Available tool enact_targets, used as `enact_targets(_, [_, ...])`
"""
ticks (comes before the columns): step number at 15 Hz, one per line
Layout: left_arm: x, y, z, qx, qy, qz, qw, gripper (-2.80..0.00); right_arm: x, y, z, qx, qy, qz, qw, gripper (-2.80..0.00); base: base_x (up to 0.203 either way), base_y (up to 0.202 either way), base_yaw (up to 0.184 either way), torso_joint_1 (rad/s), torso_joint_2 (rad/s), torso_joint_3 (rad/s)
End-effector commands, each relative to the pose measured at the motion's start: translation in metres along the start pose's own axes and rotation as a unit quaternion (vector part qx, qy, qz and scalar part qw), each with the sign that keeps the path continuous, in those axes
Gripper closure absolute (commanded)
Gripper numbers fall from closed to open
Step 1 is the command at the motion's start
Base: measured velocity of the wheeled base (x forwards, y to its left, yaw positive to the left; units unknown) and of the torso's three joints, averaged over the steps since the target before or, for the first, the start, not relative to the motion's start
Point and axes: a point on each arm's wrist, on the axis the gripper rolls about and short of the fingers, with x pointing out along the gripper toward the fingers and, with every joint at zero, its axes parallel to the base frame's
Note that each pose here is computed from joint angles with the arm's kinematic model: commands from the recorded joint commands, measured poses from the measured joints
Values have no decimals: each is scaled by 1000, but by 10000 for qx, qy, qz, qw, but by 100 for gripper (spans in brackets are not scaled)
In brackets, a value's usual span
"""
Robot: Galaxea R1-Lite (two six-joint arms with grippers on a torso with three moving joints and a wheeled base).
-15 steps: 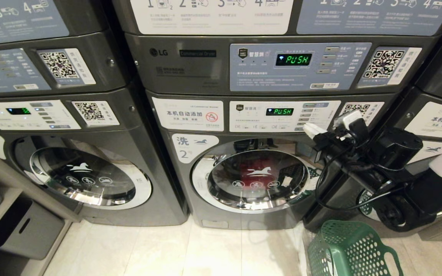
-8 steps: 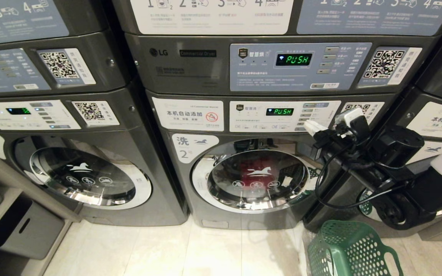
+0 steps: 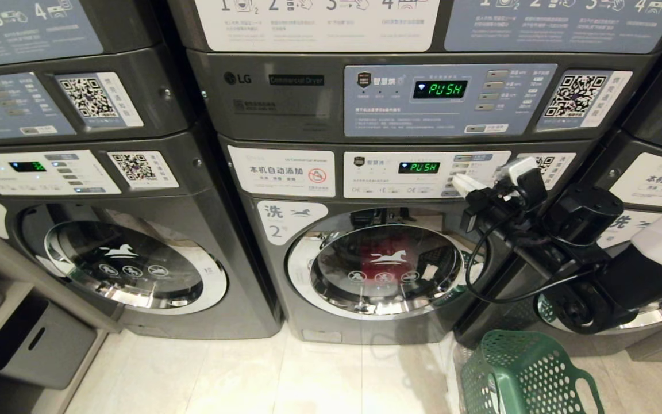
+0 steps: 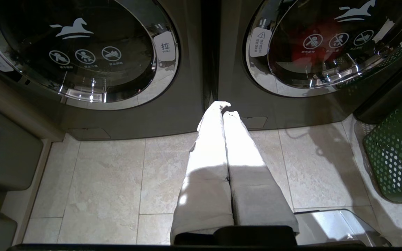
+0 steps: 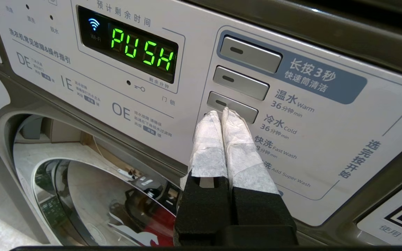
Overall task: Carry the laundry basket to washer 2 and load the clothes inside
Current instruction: Press the washing machine switch
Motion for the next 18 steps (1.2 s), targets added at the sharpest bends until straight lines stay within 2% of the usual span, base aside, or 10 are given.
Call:
enact_targets(1, [0,0,0,2,-6,0,10000,0,0,0,0,-21,-43,-3,10000,0,0,0,0,0,0,0])
enact_targets(13, [0,0,0,2,-6,0,10000,0,2,-3,12,-78,-152,-120,9998,0,0,0,0,0,0,0])
enact_targets(18, [0,0,0,2,-6,0,10000,0,-29,10,4,66,403,107,9991,0,0,0,0,0,0,0])
